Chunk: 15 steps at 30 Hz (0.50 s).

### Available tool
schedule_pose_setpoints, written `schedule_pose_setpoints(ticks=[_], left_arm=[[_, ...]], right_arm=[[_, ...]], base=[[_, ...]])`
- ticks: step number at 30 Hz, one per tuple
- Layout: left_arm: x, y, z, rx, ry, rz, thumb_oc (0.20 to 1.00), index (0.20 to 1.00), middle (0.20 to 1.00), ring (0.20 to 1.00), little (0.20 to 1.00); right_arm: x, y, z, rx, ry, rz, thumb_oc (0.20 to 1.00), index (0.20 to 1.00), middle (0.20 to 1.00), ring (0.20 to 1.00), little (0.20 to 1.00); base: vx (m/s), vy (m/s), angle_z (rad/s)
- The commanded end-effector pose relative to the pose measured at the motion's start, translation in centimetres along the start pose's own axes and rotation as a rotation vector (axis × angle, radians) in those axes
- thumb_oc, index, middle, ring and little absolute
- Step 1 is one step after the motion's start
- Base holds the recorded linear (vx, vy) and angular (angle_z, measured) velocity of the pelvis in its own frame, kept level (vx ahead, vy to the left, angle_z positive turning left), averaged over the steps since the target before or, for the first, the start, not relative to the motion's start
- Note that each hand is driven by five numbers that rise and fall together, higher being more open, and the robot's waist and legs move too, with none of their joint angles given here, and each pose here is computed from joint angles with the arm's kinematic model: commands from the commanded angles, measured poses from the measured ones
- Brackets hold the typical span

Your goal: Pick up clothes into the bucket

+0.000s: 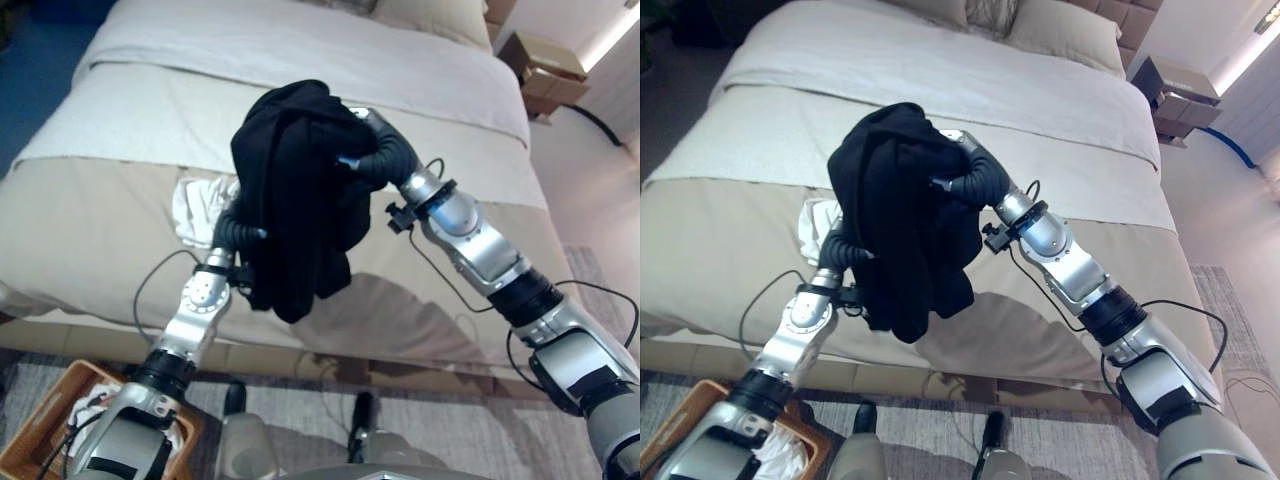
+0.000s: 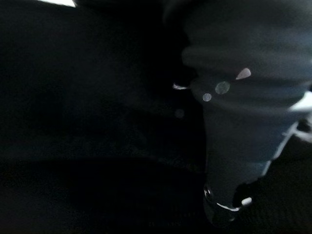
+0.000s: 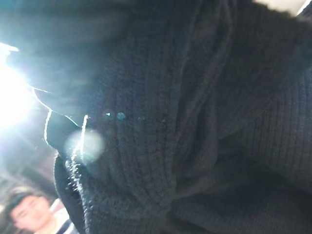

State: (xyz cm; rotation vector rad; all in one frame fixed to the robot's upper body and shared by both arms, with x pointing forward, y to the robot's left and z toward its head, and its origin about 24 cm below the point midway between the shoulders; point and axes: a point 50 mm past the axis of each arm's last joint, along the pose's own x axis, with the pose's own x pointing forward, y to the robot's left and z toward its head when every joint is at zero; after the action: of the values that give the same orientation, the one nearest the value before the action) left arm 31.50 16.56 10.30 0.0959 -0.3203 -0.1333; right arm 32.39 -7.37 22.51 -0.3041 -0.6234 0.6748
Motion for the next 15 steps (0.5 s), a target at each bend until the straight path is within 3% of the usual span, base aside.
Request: schedule_pose_setpoints(ticks=[1,15], left_arm=[[1.5,-1.6,2.3,-0.037,-0.109,-0.078,1.000,1.000,1.000,1.000,1.000],[3.0,-4.9,3.6,-0.131,-0.138,-0.177,1.000,1.000,1.000,1.000,1.000]], right_arm=[[0.9,0.8,3.3,0.062,-0.167,0.035,0.200,0.200,0.200,0.200,0.200],[0.1,2.1,2.4,0.125,-0.124,0.120,0.200,0.200,0.200,0.200,0.200]], base=[[0.04,-0.002,0.00],[0.01,-0.005,-0.02]])
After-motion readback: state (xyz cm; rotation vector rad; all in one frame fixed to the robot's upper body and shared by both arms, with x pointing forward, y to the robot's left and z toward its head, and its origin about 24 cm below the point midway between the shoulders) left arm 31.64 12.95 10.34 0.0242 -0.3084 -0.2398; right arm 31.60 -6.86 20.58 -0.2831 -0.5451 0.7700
